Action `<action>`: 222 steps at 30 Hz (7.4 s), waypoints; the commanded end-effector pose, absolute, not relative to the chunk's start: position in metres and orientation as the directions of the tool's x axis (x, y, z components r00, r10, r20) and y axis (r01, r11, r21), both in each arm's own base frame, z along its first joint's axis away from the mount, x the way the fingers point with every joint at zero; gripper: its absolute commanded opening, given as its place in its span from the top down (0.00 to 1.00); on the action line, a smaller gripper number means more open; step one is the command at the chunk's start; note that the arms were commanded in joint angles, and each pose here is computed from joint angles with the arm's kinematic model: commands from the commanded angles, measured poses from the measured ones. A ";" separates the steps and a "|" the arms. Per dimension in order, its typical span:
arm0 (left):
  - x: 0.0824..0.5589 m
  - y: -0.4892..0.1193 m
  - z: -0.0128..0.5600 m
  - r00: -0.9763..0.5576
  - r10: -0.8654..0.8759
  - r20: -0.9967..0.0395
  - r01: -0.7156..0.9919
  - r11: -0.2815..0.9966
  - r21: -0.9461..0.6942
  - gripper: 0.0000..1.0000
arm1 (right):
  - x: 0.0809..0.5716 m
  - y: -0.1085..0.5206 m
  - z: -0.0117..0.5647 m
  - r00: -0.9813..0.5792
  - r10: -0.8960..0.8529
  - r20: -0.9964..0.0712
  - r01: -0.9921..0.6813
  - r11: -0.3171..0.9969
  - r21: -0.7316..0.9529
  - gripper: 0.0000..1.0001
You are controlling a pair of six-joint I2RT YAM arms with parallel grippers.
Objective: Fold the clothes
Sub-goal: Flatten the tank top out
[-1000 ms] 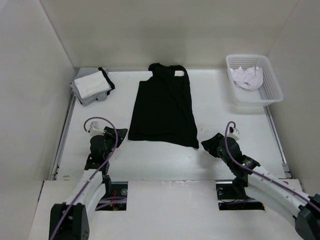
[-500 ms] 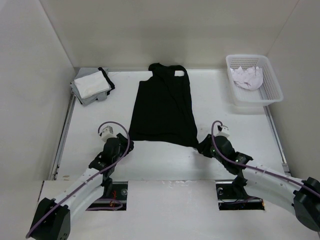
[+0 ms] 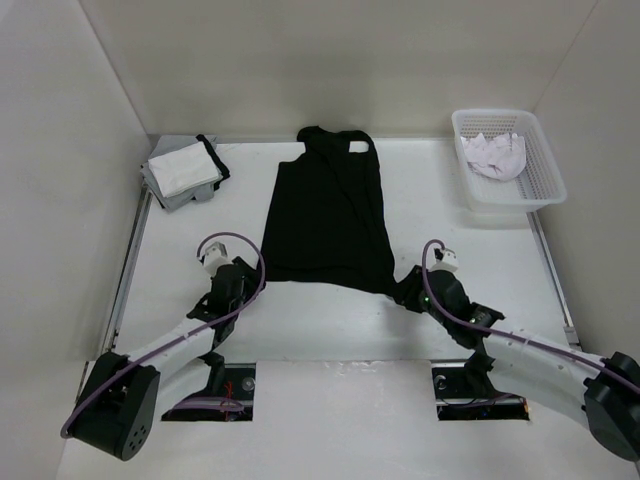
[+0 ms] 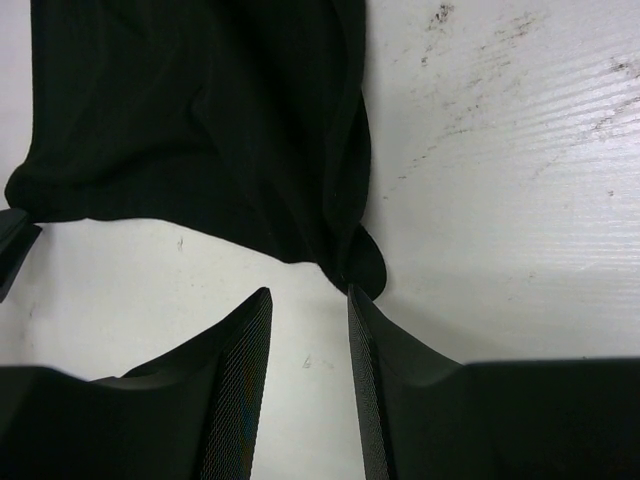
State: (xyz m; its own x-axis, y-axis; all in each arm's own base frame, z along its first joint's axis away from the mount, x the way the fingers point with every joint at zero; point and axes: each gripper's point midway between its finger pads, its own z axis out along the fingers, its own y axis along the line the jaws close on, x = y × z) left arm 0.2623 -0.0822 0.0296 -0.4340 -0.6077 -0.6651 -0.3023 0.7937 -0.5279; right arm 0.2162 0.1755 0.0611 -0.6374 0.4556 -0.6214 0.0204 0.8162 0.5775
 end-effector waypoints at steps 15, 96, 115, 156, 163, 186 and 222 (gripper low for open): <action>0.298 -0.101 0.080 -0.357 -0.618 -0.701 -0.151 0.778 -0.609 0.95 | 0.230 0.173 0.062 -0.613 0.470 -0.636 0.039 0.821 0.569 0.51; 0.321 -0.019 0.169 -0.037 -0.834 -0.550 -0.234 0.542 -0.807 0.98 | 0.263 0.241 0.125 -0.717 0.290 -0.634 -0.174 0.806 0.566 1.00; 0.315 -0.014 0.137 -0.072 -0.821 -0.566 -0.295 0.560 -0.774 0.98 | 0.364 0.227 0.057 -0.739 0.353 -0.575 -0.002 0.851 0.524 1.00; 0.297 -0.032 0.116 -0.149 -0.804 -0.576 -0.256 0.594 -0.762 0.97 | 0.234 0.249 0.027 -0.797 0.324 -0.509 -0.015 0.833 0.553 0.80; 0.298 -0.033 0.126 -0.136 -0.810 -0.571 -0.236 0.586 -0.775 0.98 | 0.238 0.253 0.042 -0.783 0.356 -0.510 -0.033 0.794 0.606 1.00; 0.141 -0.019 0.598 0.387 -0.846 -0.368 0.500 0.527 -0.687 1.00 | 0.151 0.112 0.596 -0.052 0.626 -0.778 -0.512 0.652 0.559 1.00; 0.438 -0.026 0.518 0.101 -0.861 -0.499 0.284 0.505 -0.815 0.99 | 0.391 0.160 0.530 -0.147 0.559 -0.816 -0.334 0.748 0.573 1.00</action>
